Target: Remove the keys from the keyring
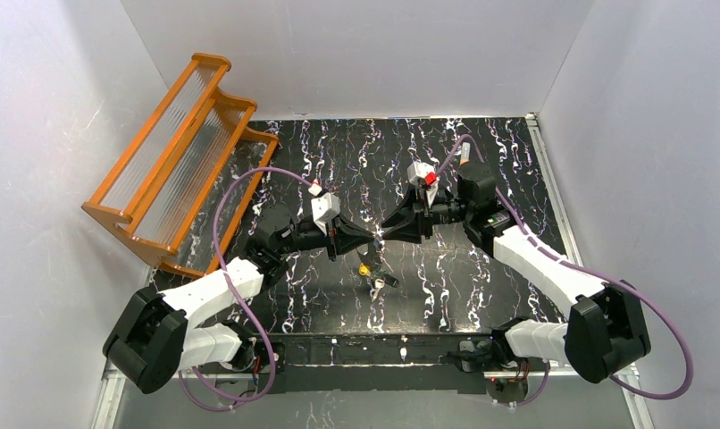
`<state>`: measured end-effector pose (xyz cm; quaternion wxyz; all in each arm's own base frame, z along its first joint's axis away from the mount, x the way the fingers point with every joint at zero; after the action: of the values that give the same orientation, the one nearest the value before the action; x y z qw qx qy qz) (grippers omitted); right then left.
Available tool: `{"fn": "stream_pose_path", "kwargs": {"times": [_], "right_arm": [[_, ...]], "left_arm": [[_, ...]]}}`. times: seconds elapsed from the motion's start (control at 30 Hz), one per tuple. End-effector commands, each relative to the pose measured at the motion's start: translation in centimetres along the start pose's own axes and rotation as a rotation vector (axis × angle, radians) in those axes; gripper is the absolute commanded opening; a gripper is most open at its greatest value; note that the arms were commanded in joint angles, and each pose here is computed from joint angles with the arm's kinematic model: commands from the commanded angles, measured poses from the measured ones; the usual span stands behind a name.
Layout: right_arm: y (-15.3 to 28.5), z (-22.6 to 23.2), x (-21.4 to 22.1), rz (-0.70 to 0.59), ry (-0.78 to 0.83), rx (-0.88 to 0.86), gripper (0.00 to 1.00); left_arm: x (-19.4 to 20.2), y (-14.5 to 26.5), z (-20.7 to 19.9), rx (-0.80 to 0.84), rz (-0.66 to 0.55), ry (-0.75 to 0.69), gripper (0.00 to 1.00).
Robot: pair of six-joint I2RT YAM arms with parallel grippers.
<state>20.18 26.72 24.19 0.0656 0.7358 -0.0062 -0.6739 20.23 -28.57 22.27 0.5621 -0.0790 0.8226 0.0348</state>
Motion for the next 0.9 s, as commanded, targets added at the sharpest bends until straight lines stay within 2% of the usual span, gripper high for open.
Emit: {"fn": "stream_pose_path", "kwargs": {"times": [0.0, 0.53, 0.87], "right_arm": [[-0.3, 0.1, -1.5, -0.052, 0.063, -0.059, 0.40], [-1.8, 0.5, 0.5, -0.047, 0.017, -0.123, 0.23], [-1.5, 1.2, 0.6, -0.049, 0.023, -0.129, 0.27]], "left_arm": [[-3.1, -0.4, -1.2, 0.059, -0.060, -0.073, 0.00], [-3.8, -0.4, -1.6, 0.073, -0.092, -0.070, 0.00], [-3.6, -0.4, -1.1, 0.046, -0.101, -0.069, 0.00]]}}
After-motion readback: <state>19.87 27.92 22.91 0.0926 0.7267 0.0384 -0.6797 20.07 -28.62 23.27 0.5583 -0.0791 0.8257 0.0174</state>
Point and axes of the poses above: each gripper's point midway between its finger pads, its own y axis back along the fingers, its own z axis along the line the jaws close on, x = y × z, the point moved 2 cm from there along y, back along the fingers, and after that the axes turned 14 degrees about y, right-handed, at the moved point
